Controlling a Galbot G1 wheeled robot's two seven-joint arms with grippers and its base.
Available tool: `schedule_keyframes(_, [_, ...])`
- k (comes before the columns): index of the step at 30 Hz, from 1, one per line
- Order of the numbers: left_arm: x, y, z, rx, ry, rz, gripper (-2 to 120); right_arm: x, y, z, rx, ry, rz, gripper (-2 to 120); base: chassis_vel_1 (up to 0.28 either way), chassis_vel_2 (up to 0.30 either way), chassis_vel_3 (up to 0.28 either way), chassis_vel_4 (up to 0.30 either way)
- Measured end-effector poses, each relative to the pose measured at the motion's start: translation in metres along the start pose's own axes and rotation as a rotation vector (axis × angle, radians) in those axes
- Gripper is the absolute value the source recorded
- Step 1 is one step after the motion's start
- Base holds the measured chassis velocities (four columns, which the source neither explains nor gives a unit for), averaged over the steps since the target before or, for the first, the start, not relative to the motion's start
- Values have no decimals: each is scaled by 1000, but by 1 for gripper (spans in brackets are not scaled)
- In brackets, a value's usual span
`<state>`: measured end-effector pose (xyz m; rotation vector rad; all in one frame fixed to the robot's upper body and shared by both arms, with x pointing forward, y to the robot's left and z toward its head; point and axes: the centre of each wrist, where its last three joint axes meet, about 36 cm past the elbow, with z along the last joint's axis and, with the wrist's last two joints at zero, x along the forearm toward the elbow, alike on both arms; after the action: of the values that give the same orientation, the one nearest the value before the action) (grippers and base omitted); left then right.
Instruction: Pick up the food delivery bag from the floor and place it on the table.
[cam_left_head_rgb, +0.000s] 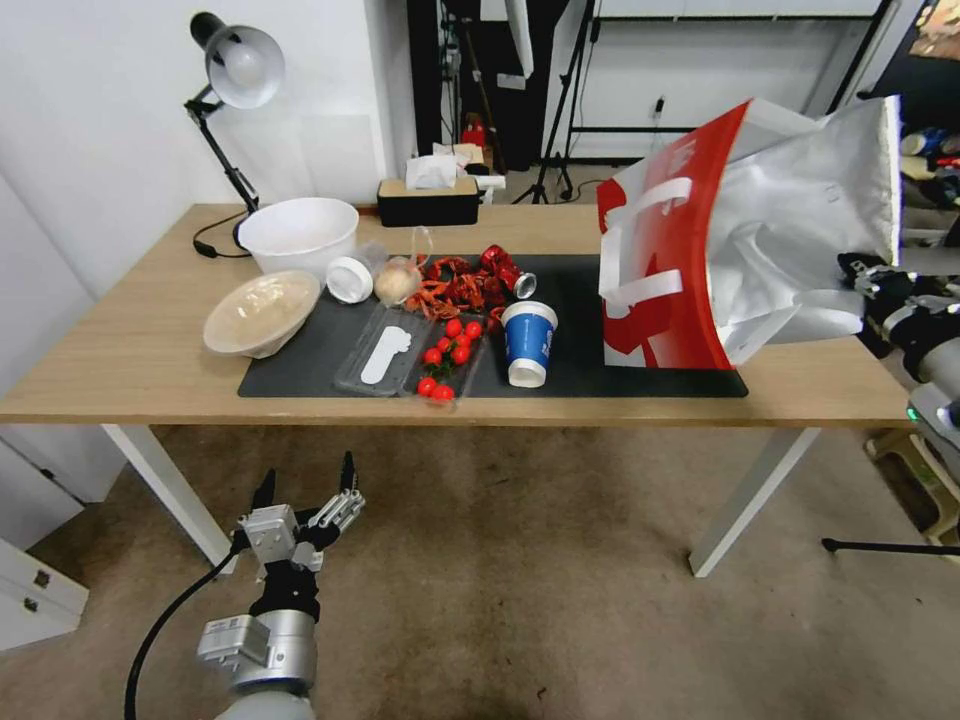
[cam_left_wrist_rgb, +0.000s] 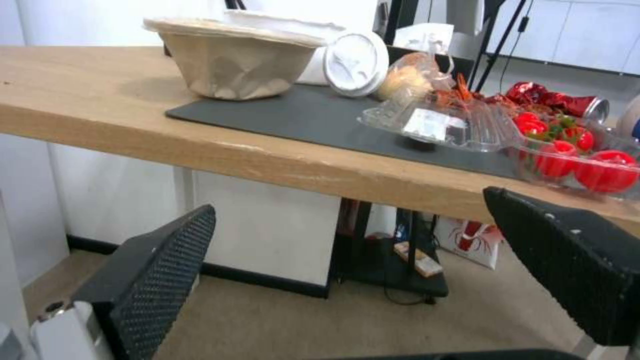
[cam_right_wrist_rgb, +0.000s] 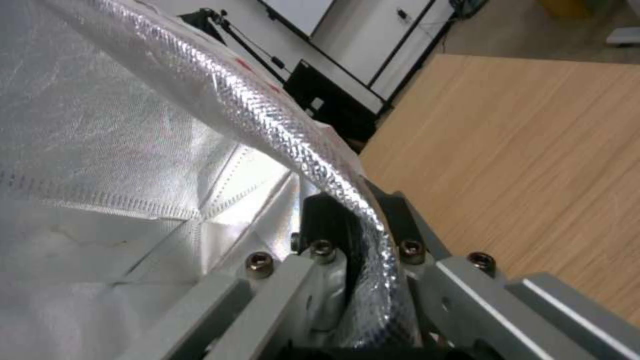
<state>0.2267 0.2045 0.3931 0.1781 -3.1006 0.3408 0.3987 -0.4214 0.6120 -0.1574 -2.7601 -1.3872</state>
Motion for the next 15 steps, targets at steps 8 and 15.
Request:
schedule_keyframes(8, [0,-2,2,2,4,1,100,-2,2,-3,12,6,-10,0,0,0,0,0])
schedule_keyframes(15, [-2,-2,4,1,9,2,100,-6,9,-9,27,4,-3,0,0,0,0,0])
